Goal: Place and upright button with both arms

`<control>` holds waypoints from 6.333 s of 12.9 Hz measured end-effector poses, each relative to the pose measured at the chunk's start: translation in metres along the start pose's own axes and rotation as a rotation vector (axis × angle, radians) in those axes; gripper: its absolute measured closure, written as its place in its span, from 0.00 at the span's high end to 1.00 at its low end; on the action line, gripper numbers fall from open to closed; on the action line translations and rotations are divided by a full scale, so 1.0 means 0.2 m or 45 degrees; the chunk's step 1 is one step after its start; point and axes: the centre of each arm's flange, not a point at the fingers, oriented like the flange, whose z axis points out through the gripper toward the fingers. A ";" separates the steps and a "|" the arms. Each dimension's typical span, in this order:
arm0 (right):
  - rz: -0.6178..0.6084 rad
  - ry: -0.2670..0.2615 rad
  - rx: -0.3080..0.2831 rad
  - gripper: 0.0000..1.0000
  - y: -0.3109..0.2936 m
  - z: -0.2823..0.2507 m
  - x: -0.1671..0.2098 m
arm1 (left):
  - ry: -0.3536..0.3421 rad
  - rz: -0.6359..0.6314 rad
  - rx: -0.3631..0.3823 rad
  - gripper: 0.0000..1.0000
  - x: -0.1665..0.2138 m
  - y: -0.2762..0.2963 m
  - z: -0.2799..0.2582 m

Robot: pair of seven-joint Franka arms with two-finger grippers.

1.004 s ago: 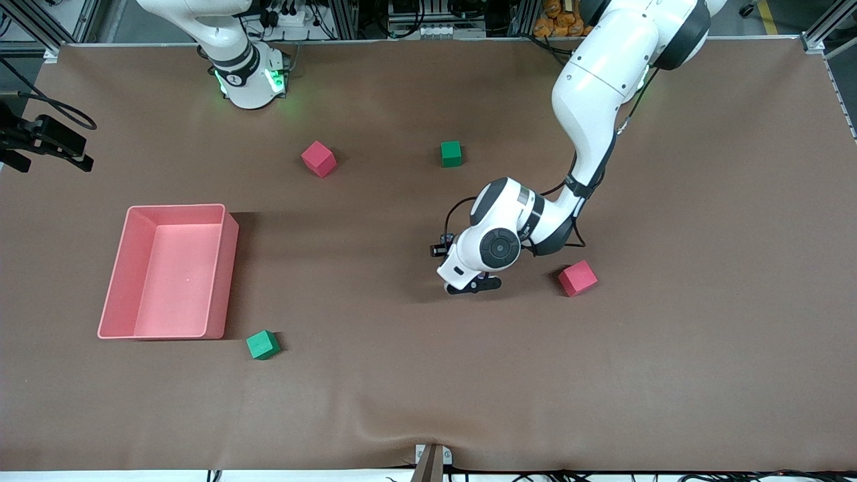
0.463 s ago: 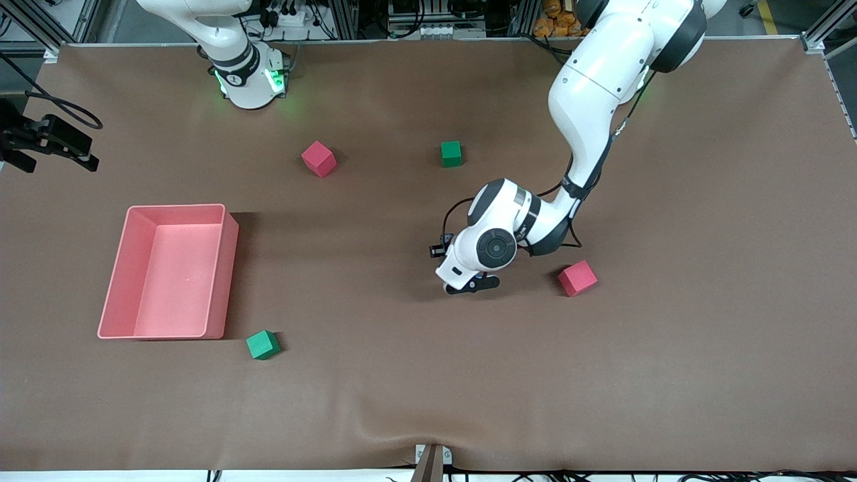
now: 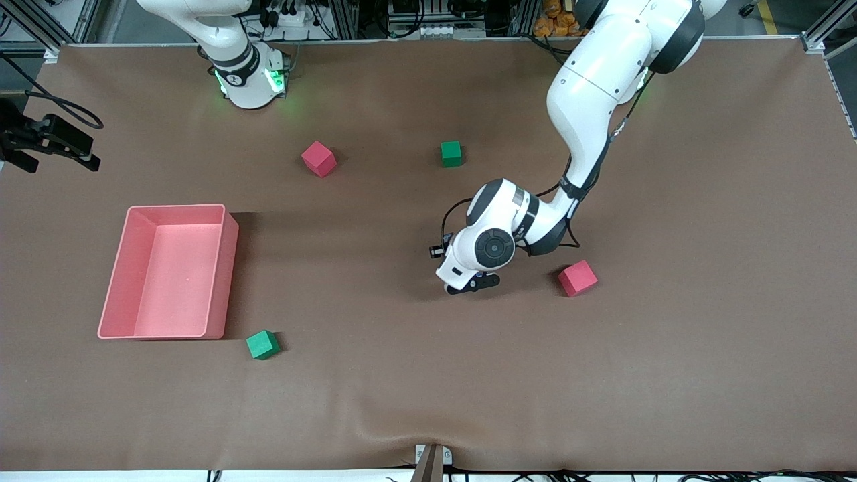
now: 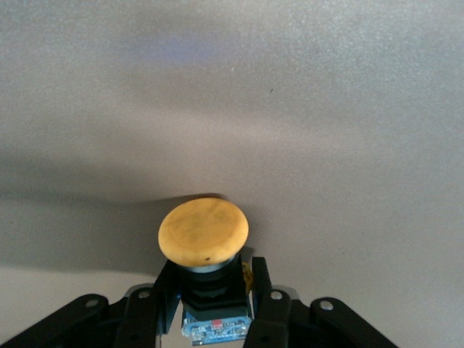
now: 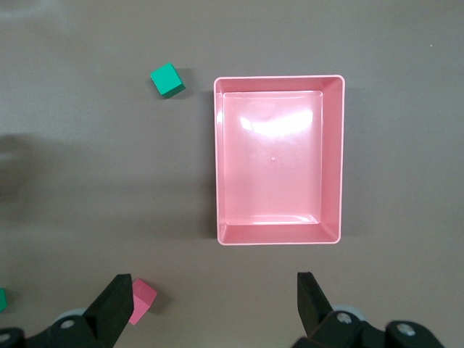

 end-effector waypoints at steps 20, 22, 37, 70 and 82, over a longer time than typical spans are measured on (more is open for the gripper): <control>0.005 -0.006 0.001 1.00 0.01 0.00 0.00 | 1.037 -0.162 0.208 0.43 -0.62 0.52 -0.03; 0.005 -0.007 0.001 1.00 0.01 0.00 0.00 | 1.237 -0.150 0.189 0.43 -0.61 0.52 0.02; 0.005 -0.008 0.001 1.00 0.01 0.00 0.00 | 1.647 0.193 0.367 0.60 -0.79 0.47 0.61; 0.006 -0.015 0.002 1.00 0.01 0.01 0.00 | 0.396 0.072 0.230 1.00 -0.52 -1.53 -2.63; 0.005 -0.015 0.002 1.00 0.01 0.01 0.00 | 0.381 0.213 0.261 1.00 -0.61 -1.90 -2.61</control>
